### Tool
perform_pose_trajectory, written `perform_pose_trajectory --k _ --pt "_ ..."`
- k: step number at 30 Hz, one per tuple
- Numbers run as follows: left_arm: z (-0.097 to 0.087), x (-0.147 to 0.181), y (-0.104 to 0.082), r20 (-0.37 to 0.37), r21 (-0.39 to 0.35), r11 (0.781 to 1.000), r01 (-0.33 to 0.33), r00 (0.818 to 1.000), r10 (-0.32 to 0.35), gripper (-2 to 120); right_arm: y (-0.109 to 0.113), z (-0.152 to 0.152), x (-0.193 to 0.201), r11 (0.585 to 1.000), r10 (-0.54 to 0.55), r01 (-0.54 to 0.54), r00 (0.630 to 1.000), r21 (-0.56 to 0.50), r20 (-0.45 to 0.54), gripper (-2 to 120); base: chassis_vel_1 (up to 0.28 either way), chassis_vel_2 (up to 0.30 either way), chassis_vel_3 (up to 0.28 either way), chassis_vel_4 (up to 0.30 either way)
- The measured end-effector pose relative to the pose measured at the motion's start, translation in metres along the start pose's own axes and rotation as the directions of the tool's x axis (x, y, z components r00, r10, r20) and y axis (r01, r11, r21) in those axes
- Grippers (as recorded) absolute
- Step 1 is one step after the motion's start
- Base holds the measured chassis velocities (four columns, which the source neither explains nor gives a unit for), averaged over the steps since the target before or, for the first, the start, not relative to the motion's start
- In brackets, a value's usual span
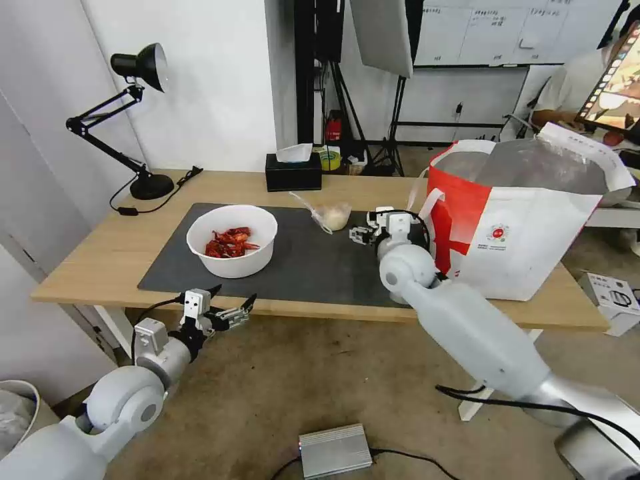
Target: Pick up the trash from the table and place it into the takeout bag.
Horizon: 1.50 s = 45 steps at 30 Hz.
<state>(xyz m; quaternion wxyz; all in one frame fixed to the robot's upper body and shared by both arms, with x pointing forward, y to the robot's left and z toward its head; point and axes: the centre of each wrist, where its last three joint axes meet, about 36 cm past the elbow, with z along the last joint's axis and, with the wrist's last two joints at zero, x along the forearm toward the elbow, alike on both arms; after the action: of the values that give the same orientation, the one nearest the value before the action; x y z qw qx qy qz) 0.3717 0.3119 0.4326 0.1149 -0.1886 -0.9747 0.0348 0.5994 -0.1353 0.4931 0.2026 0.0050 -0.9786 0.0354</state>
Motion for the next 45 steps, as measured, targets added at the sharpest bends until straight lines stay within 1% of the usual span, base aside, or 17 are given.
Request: perform_pose_trajectory --k 3,8,11,18,26,34,45 --pt "0.001 0.0 -0.002 0.003 0.006 1.0 0.0 1.0 0.0 100 0.006 -0.007 -0.015 0.999 0.041 -0.041 0.999 0.02 0.001 100 0.0 0.0 0.0 0.0" --pt "0.002 0.001 -0.002 0.004 0.009 1.0 0.001 1.0 -0.001 100 0.013 -0.012 -0.026 0.996 0.086 -0.086 0.996 0.037 -0.001 100 0.0 0.0 0.0 0.0" --pt "0.001 0.003 -0.002 0.006 0.006 1.0 0.001 1.0 -0.001 100 0.02 -0.017 -0.035 0.989 0.137 -0.136 0.991 0.049 -0.007 100 0.0 0.0 0.0 0.0" --pt "0.002 0.004 -0.003 0.01 0.009 1.0 0.0 1.0 0.0 100 0.029 -0.026 -0.045 0.981 0.193 -0.192 0.981 0.031 -0.021 100 0.0 0.0 0.0 0.0" --pt "0.003 0.004 -0.003 0.019 0.008 1.0 -0.007 1.0 0.006 100 0.036 -0.037 -0.053 0.976 0.218 -0.219 0.975 -0.001 -0.046 100 0.0 0.0 0.0 0.0" --pt "0.0 0.003 -0.002 0.023 0.001 1.0 -0.01 1.0 0.01 100 0.036 -0.047 -0.065 0.971 0.236 -0.238 0.969 -0.018 -0.066 100 0.0 0.0 0.0 0.0" --pt "0.002 0.003 -0.001 0.022 0.002 1.0 -0.02 1.0 0.02 100 0.036 -0.05 -0.08 0.969 0.247 -0.248 0.966 -0.005 -0.081 100 0.0 0.0 0.0 0.0"
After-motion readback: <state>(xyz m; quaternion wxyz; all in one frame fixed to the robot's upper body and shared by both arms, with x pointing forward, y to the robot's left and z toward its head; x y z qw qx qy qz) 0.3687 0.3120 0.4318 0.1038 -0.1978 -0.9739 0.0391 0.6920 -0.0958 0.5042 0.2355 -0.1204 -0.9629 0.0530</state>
